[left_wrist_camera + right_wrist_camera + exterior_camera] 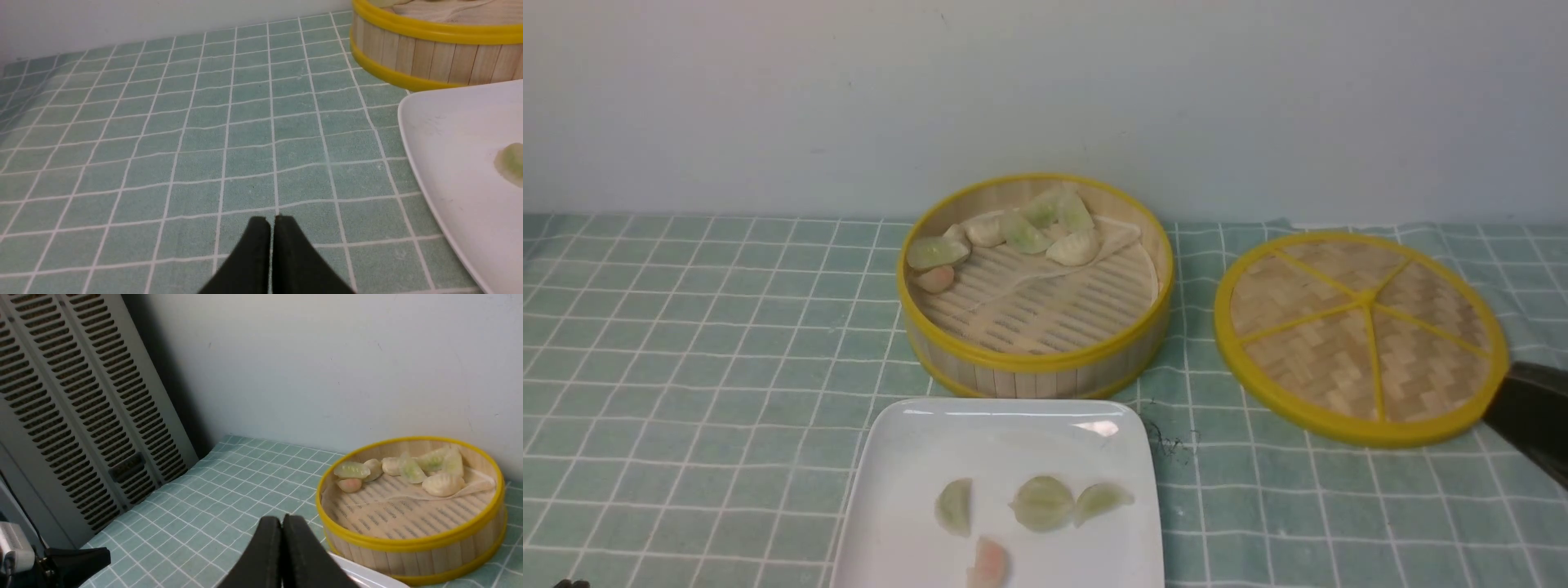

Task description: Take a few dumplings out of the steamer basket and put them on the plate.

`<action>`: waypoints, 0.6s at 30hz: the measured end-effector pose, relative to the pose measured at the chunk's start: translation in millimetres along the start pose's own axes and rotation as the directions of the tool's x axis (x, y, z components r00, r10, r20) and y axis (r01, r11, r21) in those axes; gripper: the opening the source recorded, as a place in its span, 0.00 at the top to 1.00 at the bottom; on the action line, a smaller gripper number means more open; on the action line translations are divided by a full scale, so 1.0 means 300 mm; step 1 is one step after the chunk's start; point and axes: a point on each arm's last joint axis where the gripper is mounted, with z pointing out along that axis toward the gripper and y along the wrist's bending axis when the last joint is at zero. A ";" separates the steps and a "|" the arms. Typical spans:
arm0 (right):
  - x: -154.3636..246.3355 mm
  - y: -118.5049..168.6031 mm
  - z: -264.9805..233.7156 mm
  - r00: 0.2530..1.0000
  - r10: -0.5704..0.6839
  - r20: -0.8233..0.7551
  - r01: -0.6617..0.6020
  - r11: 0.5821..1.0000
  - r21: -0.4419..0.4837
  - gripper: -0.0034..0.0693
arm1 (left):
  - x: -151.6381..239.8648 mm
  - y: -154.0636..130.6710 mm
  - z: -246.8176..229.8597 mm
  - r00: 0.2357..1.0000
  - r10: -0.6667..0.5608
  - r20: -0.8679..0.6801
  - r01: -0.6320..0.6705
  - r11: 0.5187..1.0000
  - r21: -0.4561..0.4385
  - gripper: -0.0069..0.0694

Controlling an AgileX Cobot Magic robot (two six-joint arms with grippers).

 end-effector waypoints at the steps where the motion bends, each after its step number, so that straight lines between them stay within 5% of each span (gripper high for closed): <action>1: -0.003 0.002 0.000 1.000 -0.013 0.010 0.013 1.000 -0.007 0.97 | 0.000 0.000 0.000 1.000 0.000 0.000 0.000 1.000 0.000 0.92; 10: -0.050 0.056 -0.009 0.961 -0.190 0.199 0.221 0.964 -0.146 0.97 | 0.000 0.000 0.000 1.000 0.000 0.000 0.000 1.000 0.000 0.92; 18: -0.052 0.054 -0.009 0.941 -0.261 0.214 0.290 0.949 -0.122 0.97 | 0.000 0.000 0.000 1.000 0.000 0.000 0.000 1.000 0.000 0.92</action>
